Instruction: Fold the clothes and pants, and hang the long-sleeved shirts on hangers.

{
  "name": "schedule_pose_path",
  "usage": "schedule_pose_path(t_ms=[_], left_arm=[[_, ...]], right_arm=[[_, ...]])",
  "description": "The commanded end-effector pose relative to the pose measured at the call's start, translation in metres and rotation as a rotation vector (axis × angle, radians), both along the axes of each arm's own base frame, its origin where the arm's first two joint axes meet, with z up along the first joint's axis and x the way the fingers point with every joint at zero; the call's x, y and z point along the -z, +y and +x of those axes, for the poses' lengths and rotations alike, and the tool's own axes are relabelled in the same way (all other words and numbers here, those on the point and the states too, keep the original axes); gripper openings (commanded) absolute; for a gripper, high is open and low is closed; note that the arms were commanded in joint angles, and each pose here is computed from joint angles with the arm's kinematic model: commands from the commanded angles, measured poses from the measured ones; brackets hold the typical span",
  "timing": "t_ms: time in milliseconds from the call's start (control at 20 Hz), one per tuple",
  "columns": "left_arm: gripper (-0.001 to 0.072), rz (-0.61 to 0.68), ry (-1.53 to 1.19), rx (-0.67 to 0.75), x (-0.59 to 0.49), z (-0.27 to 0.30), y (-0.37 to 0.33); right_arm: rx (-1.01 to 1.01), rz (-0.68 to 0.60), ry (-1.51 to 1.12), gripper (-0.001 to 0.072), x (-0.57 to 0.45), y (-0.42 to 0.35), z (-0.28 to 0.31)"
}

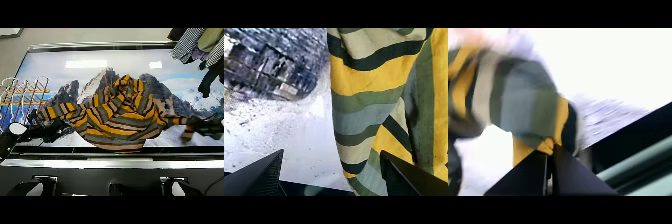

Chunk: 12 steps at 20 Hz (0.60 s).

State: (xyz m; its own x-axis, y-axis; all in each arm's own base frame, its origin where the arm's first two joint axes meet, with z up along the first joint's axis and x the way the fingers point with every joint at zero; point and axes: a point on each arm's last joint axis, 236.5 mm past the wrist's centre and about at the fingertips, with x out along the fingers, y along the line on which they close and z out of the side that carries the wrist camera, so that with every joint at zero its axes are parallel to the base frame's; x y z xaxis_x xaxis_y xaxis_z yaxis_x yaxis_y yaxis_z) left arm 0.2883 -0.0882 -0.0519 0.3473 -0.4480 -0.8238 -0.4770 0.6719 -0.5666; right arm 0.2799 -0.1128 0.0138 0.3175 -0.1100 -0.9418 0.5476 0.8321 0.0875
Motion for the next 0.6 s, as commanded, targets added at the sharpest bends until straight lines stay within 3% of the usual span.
schedule_pose_path(t_ms=[0, 50, 150, 200, 400, 550], left_arm=[[0.0676, -0.002, 0.016, 0.002, 0.004, -0.002, -0.001], [0.0676, -0.003, 0.027, 0.004, 0.007, -0.002, -0.001], [0.0676, -0.005, 0.058, 0.023, 0.016, -0.006, -0.007], [0.0676, -0.006, 0.073, 0.034, 0.02, -0.008, -0.01], [0.0677, -0.001, 0.116, 0.079, 0.035, -0.014, -0.023], [0.0676, 0.007, 0.127, 0.092, 0.043, -0.015, -0.028]], right_arm=[[0.044, -0.123, 0.025, 0.0034, -0.025, -0.029, -0.01], [0.044, -0.104, 0.056, 0.0131, -0.017, -0.026, -0.014], [0.035, -0.032, 0.095, 0.0557, -0.002, -0.013, -0.015], [0.01, 0.033, 0.081, 0.0619, 0.003, 0.002, -0.008], [-0.11, 0.443, 0.037, 0.0666, 0.023, 0.089, 0.029], [-0.119, 0.562, 0.073, 0.0665, 0.046, 0.106, 0.039]])
